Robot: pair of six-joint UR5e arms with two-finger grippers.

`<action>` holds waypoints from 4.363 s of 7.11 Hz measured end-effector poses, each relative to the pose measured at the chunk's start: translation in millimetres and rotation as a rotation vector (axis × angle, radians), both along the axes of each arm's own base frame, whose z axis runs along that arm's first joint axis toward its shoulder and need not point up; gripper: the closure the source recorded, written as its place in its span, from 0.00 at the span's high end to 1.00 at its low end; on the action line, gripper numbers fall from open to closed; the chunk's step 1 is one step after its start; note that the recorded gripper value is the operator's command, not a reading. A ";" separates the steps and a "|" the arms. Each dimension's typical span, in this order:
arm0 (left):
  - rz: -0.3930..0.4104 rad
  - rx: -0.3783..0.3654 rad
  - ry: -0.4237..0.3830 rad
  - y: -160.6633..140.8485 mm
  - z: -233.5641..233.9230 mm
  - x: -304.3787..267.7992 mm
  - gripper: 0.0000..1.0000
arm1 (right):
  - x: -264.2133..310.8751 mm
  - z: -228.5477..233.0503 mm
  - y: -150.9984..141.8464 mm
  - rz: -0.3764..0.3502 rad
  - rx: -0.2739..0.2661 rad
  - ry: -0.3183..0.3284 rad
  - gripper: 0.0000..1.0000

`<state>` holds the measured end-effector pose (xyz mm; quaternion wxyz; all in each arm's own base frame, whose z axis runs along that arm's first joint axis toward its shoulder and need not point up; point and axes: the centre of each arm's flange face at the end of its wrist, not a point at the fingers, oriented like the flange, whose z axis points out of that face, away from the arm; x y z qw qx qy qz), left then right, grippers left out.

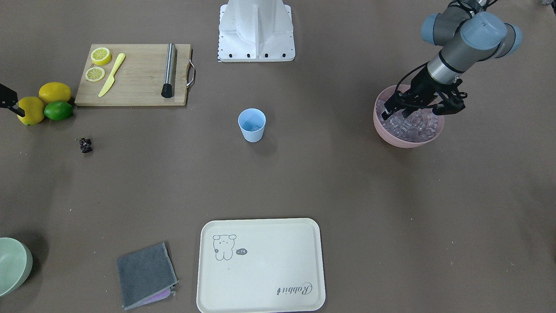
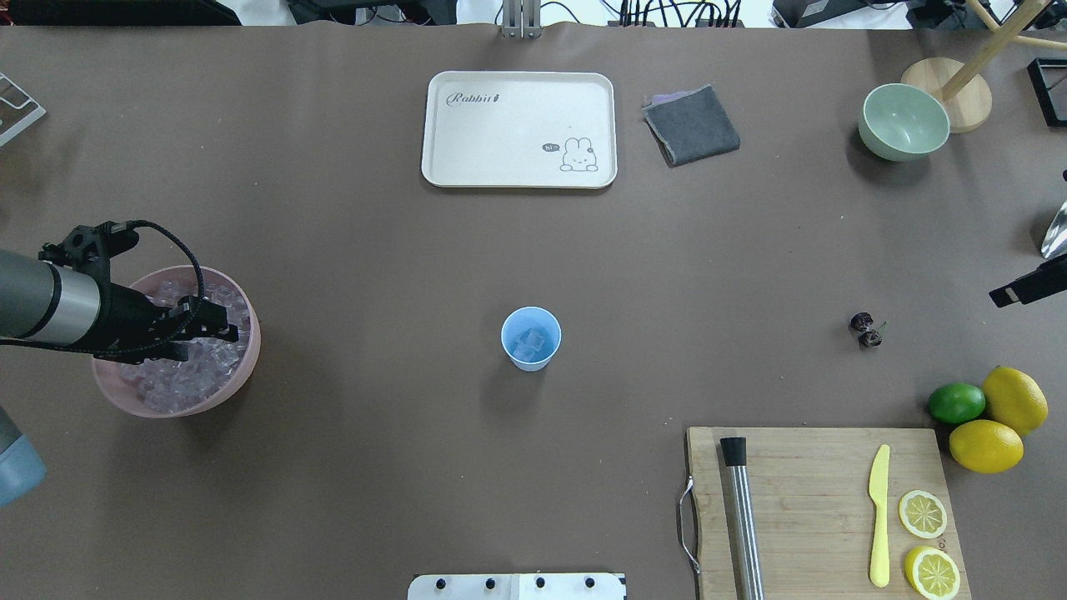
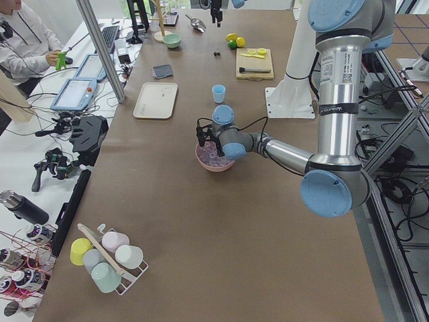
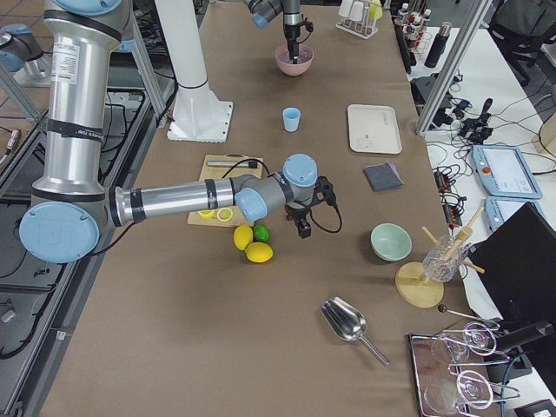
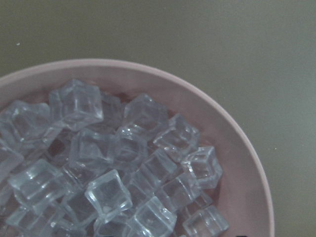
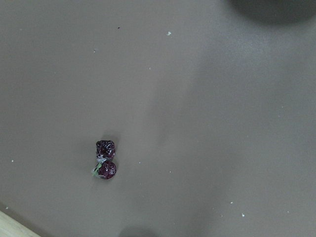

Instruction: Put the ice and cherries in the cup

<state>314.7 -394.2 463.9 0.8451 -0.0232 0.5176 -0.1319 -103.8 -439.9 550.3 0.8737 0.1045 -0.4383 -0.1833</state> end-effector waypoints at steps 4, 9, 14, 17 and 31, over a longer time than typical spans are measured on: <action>0.000 -0.004 0.000 -1.3 -0.6 1.7 0.00 | 0.8 3.3 2.2 0.000 -0.006 0.002 1.00; 0.004 -0.003 0.008 1.2 -4.5 -2.1 0.65 | 1.6 5.5 4.3 0.000 -0.007 0.002 1.00; 0.000 -0.004 0.002 4.5 -0.3 -6.7 0.68 | 1.4 8.1 5.4 -0.001 -0.012 0.005 1.00; -0.001 -0.004 0.000 3.9 1.0 -6.1 0.64 | 1.8 9.6 6.8 -0.002 -0.015 0.005 1.00; -0.003 -0.008 -0.001 0.0 1.8 -10.0 0.26 | 6.6 17.5 19.6 -0.003 0.006 -0.004 1.00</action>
